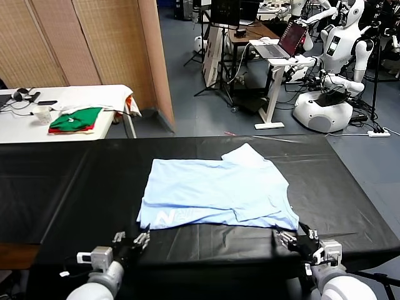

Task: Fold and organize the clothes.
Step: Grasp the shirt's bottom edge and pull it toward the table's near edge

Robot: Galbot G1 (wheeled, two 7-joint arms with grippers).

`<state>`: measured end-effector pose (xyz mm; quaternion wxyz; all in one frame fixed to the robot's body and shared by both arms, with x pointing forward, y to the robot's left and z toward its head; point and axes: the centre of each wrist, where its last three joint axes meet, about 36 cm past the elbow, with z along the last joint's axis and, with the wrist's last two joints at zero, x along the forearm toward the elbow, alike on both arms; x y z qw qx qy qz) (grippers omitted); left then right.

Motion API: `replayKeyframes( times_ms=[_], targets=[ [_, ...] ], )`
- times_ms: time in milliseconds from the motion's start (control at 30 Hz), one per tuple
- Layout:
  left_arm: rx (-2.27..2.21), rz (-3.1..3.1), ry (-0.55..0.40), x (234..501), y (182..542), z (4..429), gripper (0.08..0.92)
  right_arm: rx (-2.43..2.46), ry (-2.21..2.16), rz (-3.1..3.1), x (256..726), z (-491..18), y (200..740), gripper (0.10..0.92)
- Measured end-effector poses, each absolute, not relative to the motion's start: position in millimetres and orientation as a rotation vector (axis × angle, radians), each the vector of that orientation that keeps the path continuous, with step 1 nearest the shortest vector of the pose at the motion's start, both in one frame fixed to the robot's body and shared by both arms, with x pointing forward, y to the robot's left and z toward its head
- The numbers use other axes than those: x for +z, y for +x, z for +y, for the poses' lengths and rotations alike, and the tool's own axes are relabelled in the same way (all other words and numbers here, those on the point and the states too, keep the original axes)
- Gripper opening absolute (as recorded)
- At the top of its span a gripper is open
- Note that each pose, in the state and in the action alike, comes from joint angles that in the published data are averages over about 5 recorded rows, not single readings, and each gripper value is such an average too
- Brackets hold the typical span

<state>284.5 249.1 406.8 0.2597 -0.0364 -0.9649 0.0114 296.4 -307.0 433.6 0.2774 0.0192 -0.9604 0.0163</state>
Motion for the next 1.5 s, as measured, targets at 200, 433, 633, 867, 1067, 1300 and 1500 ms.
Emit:
replayKeyframes(
  times_ms=[200,433,633,867,1067,1300,1500],
  targets=[
    [0.026,-2.608,-0.096,405.1,283.5,250.5,0.181,0.043,0.046,-2.568,430.4,-308.4,295.5,0.283],
    [0.018,-2.599,-0.098,404.9,279.5,252.8,0.144,0.043,0.052,-2.57,435.4,-305.2,291.6,0.141],
    [-0.005,-2.6,-0.092,408.5,275.3,257.5,0.144,0.052,0.042,-2.556,439.9,-300.9,287.0,0.141],
    [-0.067,-2.602,-0.077,410.4,269.6,264.2,0.144,0.066,0.032,-2.523,450.7,-296.0,278.7,0.141],
    [-0.127,-2.606,-0.049,416.0,261.8,269.4,0.144,0.091,0.052,-2.501,462.5,-286.8,267.3,0.141],
    [-0.175,-2.589,-0.015,423.4,239.8,274.2,0.144,0.107,0.068,-2.49,468.3,-281.0,263.5,0.141],
    [-0.159,-2.573,-0.017,426.2,221.4,270.2,0.144,0.089,0.057,-2.494,464.5,-281.1,267.9,0.141]
  ],
)
